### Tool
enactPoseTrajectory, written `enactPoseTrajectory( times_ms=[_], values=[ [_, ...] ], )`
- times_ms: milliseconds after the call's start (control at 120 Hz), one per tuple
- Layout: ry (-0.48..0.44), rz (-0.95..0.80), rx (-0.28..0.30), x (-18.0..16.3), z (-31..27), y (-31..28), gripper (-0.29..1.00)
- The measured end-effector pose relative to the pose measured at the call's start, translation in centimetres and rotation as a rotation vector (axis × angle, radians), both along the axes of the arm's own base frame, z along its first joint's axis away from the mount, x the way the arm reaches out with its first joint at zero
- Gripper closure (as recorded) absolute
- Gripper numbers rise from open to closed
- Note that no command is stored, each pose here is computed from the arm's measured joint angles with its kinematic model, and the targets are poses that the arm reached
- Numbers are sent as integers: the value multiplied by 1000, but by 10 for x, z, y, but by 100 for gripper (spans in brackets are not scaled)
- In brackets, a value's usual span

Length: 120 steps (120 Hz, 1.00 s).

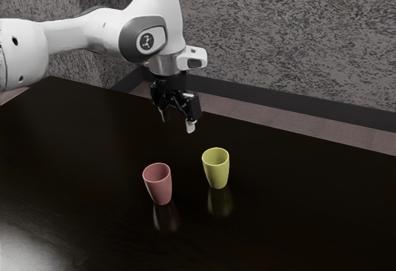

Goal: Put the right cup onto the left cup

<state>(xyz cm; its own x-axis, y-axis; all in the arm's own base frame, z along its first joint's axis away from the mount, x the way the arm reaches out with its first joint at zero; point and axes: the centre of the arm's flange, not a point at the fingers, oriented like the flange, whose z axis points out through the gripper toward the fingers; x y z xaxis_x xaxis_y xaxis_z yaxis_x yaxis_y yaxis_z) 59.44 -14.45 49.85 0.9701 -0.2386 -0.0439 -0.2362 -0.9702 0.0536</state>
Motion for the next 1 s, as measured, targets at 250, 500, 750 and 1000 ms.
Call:
enactPoseTrajectory(
  times_ms=[250, 500, 750, 1000],
  values=[
    [22, -21, -35, 11, -45, -35, 5],
    [43, -28, -52, 20, -86, -55, 6],
    [30, -38, -55, 41, -106, -72, 7],
    [26, -34, -51, 64, -127, -74, 8]
  ],
)
